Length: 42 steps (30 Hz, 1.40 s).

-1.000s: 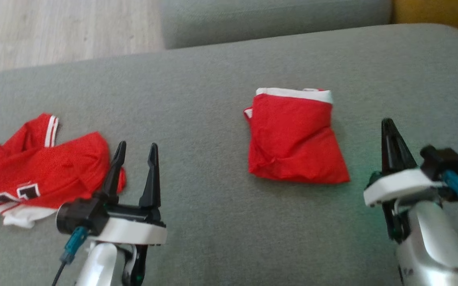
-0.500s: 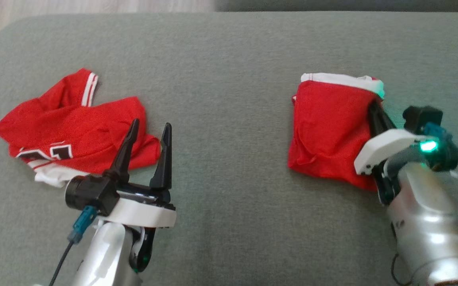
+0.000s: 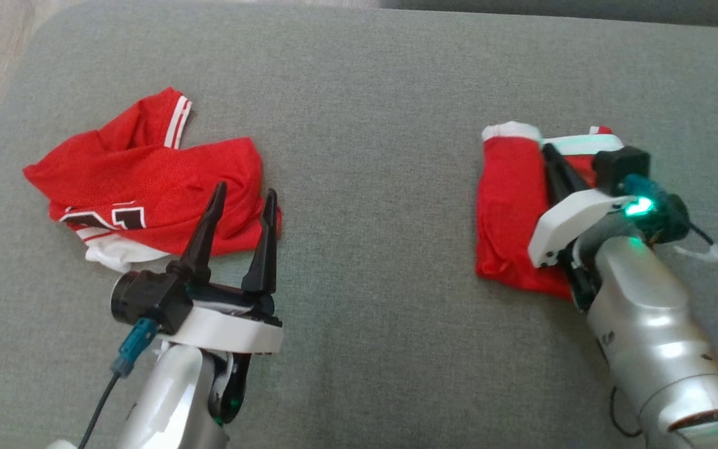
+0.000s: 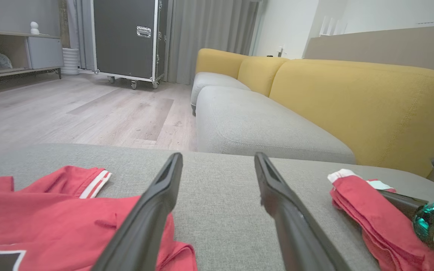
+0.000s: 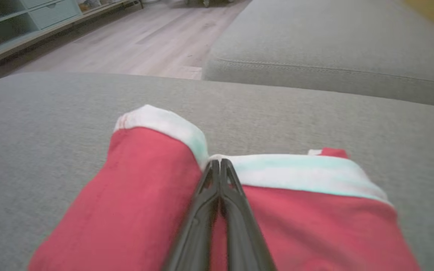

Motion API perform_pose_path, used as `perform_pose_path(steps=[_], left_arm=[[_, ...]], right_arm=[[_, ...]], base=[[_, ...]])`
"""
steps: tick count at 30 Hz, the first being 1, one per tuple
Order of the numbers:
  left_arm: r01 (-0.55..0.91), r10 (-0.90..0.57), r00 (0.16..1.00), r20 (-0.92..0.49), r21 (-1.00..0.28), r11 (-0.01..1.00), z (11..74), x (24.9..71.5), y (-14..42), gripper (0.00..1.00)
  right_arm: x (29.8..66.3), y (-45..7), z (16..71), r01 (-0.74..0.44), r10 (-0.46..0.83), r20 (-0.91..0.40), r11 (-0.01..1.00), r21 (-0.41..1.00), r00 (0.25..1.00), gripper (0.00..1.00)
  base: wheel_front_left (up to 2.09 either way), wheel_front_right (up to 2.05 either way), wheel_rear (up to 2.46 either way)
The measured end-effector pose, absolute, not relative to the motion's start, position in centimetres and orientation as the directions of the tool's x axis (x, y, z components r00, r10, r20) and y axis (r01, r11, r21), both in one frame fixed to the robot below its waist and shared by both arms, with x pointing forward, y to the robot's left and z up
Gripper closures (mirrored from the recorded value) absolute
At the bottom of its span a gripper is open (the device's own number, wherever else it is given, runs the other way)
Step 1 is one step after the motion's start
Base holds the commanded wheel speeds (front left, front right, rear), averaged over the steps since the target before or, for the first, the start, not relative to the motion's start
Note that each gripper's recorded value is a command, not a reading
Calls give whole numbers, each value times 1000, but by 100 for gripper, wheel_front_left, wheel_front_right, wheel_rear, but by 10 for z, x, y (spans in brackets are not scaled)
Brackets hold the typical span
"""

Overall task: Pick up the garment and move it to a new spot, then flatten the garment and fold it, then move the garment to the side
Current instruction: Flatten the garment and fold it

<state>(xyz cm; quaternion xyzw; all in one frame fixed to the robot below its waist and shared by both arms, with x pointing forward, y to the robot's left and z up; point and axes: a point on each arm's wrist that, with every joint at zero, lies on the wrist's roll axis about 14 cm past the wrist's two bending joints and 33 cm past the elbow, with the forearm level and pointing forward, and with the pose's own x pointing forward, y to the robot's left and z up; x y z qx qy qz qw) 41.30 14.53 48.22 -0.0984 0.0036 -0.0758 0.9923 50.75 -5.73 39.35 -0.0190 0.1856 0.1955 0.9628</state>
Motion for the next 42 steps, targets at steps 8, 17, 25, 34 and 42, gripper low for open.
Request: perform_pose_path(steps=[8, 17, 25, 34, 42], left_arm=[[147, -146, 989, 18, -199, 969, 486, 413, 144, 0], [185, -174, 982, 71, -206, 961, 504, 416, 131, 0], [231, -216, 972, 89, -216, 949, 509, 411, 113, 0], [274, -256, 961, 106, -219, 936, 515, 405, 97, 0], [265, -253, 964, 83, -235, 935, 507, 399, 98, 0]], right_arm=[[489, -42, 388, -445, 427, -384, 894, 45, 819, 100], [509, -75, 469, -348, 350, -146, 937, 39, 925, 100], [475, -144, 499, -206, 206, -26, 978, -14, 978, 100], [430, -185, 506, -81, 81, 28, 997, 4, 996, 0], [394, -184, 488, -62, 62, -1, 997, 37, 998, 0]], base=[[0, 0, 0], [0, 0, 0], [0, 0, 0], [0, 0, 0], [0, 0, 0]])
